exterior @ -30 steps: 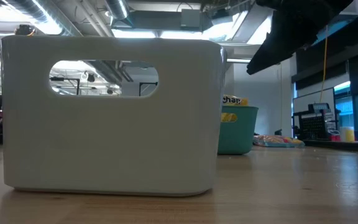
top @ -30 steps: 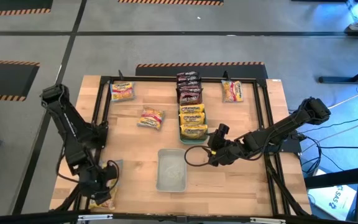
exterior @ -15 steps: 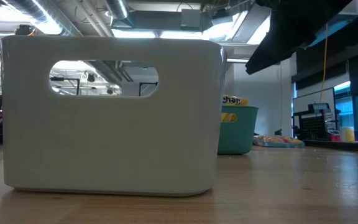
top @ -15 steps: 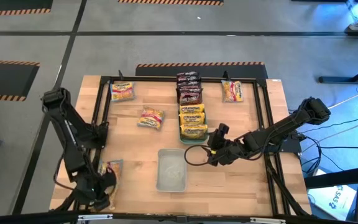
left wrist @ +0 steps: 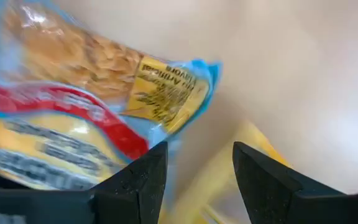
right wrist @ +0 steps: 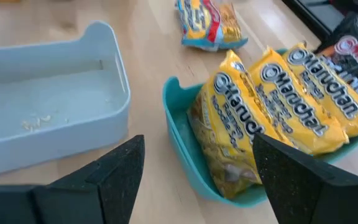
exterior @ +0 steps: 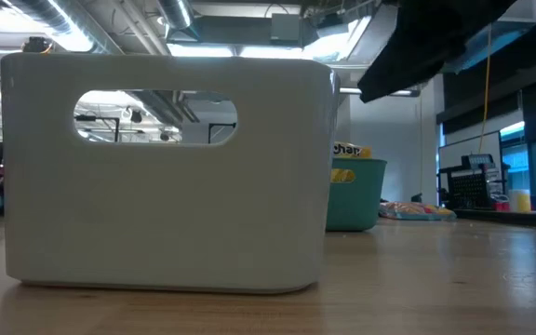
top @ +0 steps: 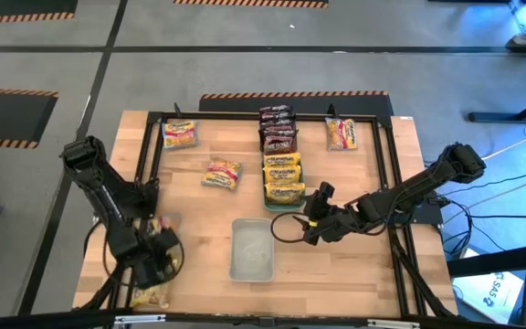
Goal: Sort Maruchan noodles
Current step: Put the yellow noodle pack into the green bin
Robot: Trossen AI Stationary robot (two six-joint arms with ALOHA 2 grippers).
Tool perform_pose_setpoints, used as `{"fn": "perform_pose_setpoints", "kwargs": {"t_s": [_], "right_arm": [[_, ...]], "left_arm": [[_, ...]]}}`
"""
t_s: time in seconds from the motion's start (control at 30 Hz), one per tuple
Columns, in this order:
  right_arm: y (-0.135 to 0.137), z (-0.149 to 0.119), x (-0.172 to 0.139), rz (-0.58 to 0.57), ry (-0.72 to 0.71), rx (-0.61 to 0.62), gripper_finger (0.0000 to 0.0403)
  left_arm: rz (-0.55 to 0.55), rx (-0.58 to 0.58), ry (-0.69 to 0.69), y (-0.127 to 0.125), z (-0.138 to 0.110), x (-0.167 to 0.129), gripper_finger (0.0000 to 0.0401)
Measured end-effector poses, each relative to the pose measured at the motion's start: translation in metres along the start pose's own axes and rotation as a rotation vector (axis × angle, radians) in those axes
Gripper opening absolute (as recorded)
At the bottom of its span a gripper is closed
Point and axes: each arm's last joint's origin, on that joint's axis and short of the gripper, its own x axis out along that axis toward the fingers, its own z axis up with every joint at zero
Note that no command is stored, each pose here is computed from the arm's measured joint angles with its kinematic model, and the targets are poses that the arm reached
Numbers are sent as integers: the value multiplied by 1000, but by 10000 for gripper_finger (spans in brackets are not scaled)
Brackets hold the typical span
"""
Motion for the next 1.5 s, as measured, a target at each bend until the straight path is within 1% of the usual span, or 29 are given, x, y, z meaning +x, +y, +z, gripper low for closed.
{"fn": "perform_pose_setpoints", "kwargs": {"t_s": [0.07,0.13,0.2,0.3,0.43,0.5,0.6,0.67,0.73,0.8,0.97,1.0,1.03,1.1,1.2,1.33,1.5], "right_arm": [[1,2,0,12,-19,7,282],[2,3,0,19,-27,14,282],[2,3,0,22,-29,18,282],[3,4,1,27,-38,25,282],[7,5,5,36,-57,36,282],[9,3,8,33,-48,29,282],[12,1,13,41,-49,29,282],[15,1,17,56,-53,14,282],[18,0,20,59,-55,-11,282],[20,0,22,68,-65,-25,282],[20,0,22,78,-62,-36,282],[21,0,22,85,-60,-45,282],[21,0,22,91,-61,-48,282],[21,0,22,95,-62,-50,282],[22,0,22,116,-53,-56,282],[22,0,22,128,-51,-76,282],[22,-1,22,132,-47,-81,282]], "left_arm": [[96,36,-94,9,9,1,176],[189,46,-166,17,19,0,176],[228,68,-167,19,28,-1,176],[162,121,-68,7,29,-11,176],[23,146,61,-12,12,-33,176],[-55,102,108,-19,-1,-38,176],[-108,-35,187,-22,-19,-41,176],[-140,-132,215,-25,-30,-44,176],[-134,-220,233,-24,-37,-45,176],[-113,-281,243,-23,-41,-44,176],[-17,-356,262,-26,-40,-31,176],[-7,-378,264,-28,-38,-28,176],[-30,-400,293,-34,-38,-25,176],[1,-410,288,-35,-37,-18,176],[40,-399,318,-38,-35,-10,176],[87,-389,309,-39,-34,-1,176],[84,-318,293,-40,-27,3,176]]}}
